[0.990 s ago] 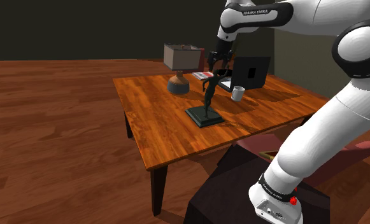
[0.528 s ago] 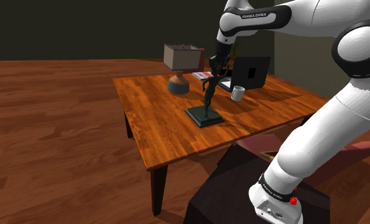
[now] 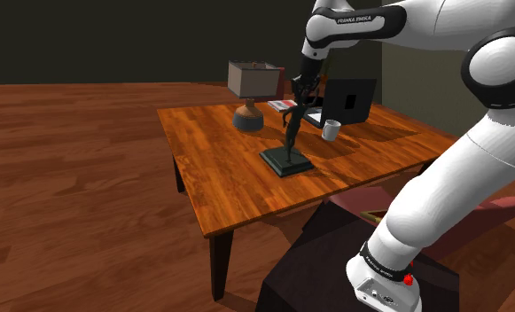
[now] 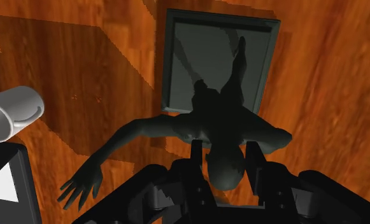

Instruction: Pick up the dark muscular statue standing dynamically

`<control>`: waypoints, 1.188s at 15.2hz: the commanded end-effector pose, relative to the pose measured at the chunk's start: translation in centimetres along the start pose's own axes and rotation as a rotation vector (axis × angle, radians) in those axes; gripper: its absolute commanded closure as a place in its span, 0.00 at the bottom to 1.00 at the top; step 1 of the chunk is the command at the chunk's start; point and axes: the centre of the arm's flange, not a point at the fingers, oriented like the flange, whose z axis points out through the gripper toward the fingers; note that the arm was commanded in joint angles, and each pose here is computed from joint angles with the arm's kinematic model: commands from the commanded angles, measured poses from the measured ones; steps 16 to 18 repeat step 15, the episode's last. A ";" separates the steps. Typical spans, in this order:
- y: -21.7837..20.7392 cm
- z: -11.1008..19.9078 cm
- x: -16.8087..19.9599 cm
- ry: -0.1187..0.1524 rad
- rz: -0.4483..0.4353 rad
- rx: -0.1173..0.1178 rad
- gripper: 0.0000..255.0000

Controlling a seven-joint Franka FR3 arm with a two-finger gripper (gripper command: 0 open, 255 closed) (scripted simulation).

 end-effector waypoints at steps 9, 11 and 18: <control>0.3 -5.1 0.6 0.001 0.000 0.000 1.00; 0.4 -6.2 0.7 0.001 0.000 0.000 1.00; 0.4 -7.3 0.8 0.001 0.000 0.000 1.00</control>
